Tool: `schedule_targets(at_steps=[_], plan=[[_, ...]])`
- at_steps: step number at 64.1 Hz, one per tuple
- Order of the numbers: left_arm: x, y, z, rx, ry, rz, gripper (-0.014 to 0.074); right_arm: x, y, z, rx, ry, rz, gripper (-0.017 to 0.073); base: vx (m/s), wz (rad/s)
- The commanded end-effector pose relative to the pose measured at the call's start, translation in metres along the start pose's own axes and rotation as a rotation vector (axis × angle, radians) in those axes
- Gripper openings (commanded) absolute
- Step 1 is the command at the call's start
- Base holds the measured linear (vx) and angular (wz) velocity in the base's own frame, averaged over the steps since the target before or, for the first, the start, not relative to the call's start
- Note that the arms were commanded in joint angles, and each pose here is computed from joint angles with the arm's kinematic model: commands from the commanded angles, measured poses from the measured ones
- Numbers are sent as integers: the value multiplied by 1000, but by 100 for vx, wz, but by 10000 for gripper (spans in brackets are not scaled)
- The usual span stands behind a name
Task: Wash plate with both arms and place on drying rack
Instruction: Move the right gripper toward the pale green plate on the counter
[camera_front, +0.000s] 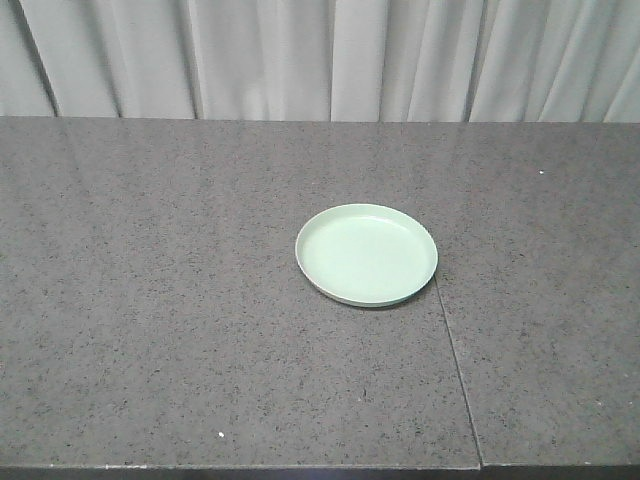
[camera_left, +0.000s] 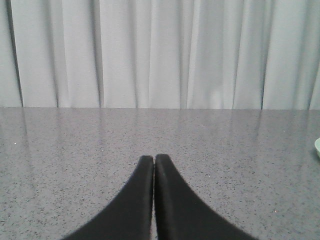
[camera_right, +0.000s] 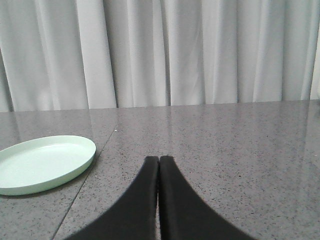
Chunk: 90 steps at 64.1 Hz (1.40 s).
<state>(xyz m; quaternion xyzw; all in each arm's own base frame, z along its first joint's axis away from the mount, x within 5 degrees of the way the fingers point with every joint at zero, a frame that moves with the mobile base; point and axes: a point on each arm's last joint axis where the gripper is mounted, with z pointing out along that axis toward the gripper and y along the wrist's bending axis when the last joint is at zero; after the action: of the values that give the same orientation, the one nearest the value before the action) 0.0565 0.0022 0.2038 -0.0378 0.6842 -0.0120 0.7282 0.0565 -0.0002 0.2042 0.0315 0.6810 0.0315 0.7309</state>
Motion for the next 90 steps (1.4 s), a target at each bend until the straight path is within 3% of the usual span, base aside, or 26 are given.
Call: schedule_targets(at_steps=[1,9,11,15,23,28,33,43,50,57,62,66,78,86,90], plan=[[-1,-1,-1,12,-70,-12,-6,-2,0,-1,-4,-79,126,-10,0,0],[-1,-1,-1,12,-70,-12,-6,-9,-2,-1,-8,-128,432,-8,0,0],[-1,-1,-1,12,-70,-12,-6,-15,-1,-2,-14,-142,482,-7,0,0],[-1,-1,-1,12,-70,-12,-6,-32,0,-4,-30,-180,506,-6,0,0],[-1,-1,-1,12,-70,-12,-6,-74,5,-12,-64,-254,445,-3,0,0],[-1,-1,-1,12,-70,-12,-6,-94,9,-11,-63,-210,385,11,0,0],[-1,-1,-1,12,-70,-12,-6,-108,12,-3,-57,-124,377,57,0,0],[-1,-1,-1,12,-70,-12,-6,-125,15,20,-36,11,376,283,0,0],[-1,-1,-1,12,-70,-12,-6,-131,13,37,-23,-27,378,505,0,0],[-1,-1,-1,12,-70,-12,-6,-137,11,49,-15,-96,383,608,0,0],[-1,-1,-1,12,-70,-12,-6,-143,13,57,-12,-44,372,610,0,0],[-1,-1,-1,12,-70,-12,-6,-153,15,63,-12,7,322,596,0,0],[-1,-1,-1,12,-70,-12,-6,-186,23,89,-46,163,86,541,0,0],[-1,-1,-1,12,-70,-12,-6,-201,33,119,-146,291,-1,531,0,0],[-1,-1,-1,12,-70,-12,-6,-206,39,132,-212,336,-9,531,0,0]])
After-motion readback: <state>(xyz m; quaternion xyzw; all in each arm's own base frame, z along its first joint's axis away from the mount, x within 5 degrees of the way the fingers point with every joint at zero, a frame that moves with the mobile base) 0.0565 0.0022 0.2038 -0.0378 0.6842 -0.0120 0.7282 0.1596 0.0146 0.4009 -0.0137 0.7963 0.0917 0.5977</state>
